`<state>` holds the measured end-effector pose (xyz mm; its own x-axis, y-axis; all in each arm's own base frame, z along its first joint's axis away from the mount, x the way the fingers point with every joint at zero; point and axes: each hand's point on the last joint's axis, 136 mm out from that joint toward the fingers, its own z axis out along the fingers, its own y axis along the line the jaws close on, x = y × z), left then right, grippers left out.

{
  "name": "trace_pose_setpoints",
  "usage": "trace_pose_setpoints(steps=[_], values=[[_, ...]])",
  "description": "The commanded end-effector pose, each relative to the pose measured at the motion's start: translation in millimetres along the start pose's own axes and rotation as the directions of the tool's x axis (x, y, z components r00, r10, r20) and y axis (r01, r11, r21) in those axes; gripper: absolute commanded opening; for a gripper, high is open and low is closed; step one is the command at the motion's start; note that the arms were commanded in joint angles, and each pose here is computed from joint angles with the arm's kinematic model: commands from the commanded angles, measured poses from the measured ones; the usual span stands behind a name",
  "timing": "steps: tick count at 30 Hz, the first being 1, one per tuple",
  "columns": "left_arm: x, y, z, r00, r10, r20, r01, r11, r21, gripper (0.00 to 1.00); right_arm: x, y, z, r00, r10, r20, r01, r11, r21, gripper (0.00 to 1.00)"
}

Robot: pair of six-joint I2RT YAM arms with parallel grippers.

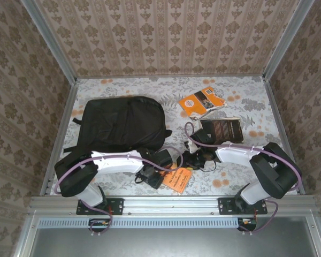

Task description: Pack the student bag

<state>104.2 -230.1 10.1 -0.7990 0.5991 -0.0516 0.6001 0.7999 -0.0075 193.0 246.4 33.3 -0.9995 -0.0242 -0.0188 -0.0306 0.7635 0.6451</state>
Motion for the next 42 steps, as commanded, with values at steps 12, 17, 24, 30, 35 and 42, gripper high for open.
trace_pose_setpoints(steps=[12,17,24,30,35,42], values=[[-64.0,-13.1,4.8,0.968,-0.027,0.249,0.008,0.997,0.077,0.67,18.5,43.4,0.9,0.993,-0.048,-0.109,0.022,0.972,-0.233,0.43],[-64.2,-12.6,3.8,0.967,-0.033,0.253,0.012,0.997,0.081,0.67,18.1,34.0,18.0,0.989,-0.029,-0.146,-0.001,0.978,-0.207,0.4],[-56.3,-5.4,-15.5,0.962,-0.039,0.269,0.019,0.997,0.075,0.68,6.2,19.5,11.4,0.997,-0.025,-0.075,0.016,0.993,-0.114,0.16],[-49.3,-5.3,-69.3,0.934,-0.045,0.353,-0.009,0.988,0.151,0.76,-4.5,10.5,-14.6,0.999,0.029,0.026,-0.027,0.996,-0.086,0.05],[-52.7,-2.1,-123.8,0.89,-0.111,0.443,0.001,0.971,0.241,0.78,-22.8,25.7,-54.9,0.98,0.073,0.183,-0.041,0.984,-0.172,0.04],[-74.1,23.2,-175.2,0.768,-0.452,0.454,0.192,0.838,0.51,0.78,-42.5,51.8,-111.6,0.914,0.124,0.387,-0.017,0.963,-0.268,0.01]])
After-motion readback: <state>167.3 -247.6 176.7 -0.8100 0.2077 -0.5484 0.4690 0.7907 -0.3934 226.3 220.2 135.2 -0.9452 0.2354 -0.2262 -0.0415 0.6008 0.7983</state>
